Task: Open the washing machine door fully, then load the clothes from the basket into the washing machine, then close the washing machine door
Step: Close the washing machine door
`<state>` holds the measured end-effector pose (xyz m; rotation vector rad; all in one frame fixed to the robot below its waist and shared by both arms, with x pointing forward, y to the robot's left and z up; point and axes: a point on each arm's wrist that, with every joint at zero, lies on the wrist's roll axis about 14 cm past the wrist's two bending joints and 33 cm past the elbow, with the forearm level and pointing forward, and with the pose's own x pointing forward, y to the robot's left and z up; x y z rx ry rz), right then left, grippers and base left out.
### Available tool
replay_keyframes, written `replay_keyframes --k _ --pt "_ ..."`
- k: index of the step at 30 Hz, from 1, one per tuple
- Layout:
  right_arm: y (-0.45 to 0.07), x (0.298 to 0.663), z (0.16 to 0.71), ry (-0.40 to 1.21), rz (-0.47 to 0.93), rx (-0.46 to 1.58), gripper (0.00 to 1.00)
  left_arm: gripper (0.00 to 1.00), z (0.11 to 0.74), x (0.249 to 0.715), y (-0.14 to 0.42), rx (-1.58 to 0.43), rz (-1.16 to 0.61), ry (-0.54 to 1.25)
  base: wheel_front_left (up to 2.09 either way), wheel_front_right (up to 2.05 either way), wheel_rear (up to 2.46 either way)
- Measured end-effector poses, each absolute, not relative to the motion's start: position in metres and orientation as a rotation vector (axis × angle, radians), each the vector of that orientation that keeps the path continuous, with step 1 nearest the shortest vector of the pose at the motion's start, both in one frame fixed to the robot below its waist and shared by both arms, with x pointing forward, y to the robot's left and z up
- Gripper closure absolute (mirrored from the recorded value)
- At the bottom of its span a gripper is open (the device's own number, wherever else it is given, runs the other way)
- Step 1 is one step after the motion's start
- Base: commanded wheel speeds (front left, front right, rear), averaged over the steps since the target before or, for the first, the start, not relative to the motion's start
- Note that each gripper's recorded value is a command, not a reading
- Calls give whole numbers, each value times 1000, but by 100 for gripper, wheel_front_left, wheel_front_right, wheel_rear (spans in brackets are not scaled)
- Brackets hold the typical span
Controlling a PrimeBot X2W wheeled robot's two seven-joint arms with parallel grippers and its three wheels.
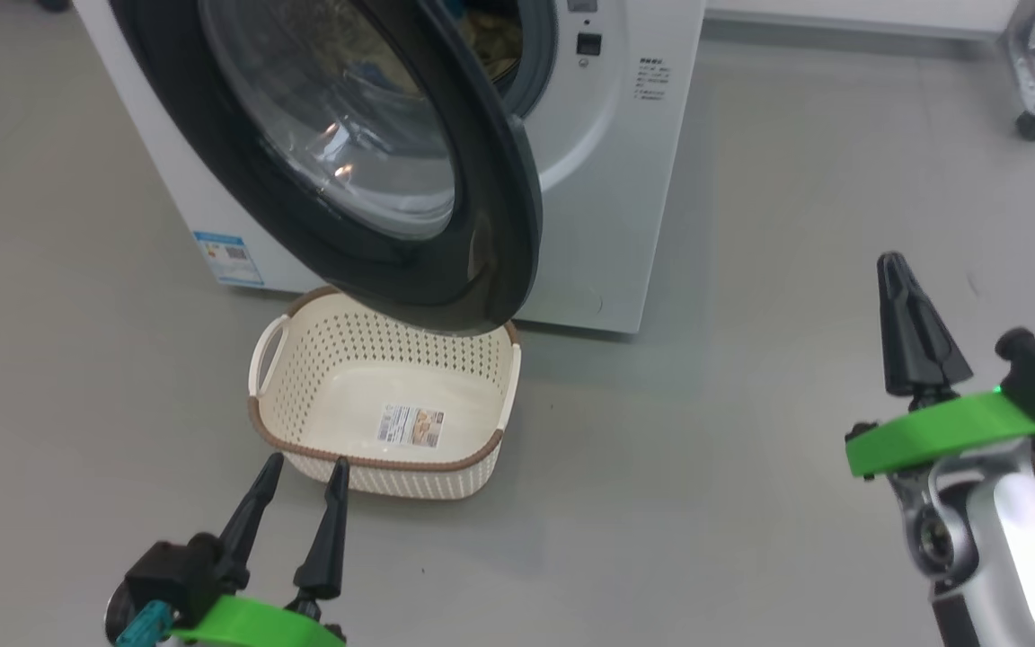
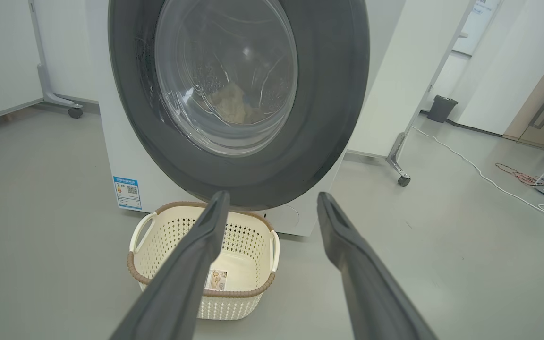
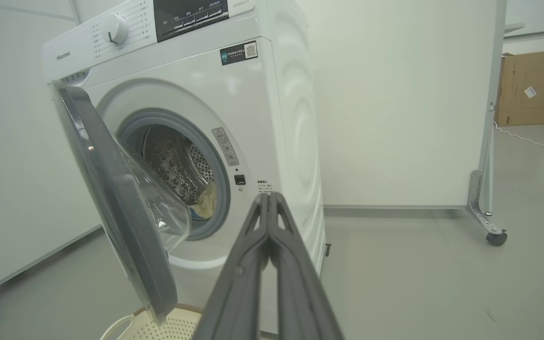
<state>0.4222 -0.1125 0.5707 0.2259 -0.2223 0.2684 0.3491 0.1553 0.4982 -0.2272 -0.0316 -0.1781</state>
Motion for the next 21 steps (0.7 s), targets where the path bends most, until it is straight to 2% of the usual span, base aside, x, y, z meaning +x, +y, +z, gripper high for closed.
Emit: replay_keyframes --k 4,10,16,21 --pt "-87 452 582 -246 360 192 100 0 495 362 147 -226 -195 -18 0 0 0" --pt "-20 480 600 -292 584 148 100 0 493 373 149 -231 -177 -10 0 0 0" --pt "59 471 602 -297 854 163 100 0 482 374 157 -237 -137 24 0 0 0" --pt "99 460 579 -226 1011 165 100 0 475 373 166 -233 -104 45 0 0 0"
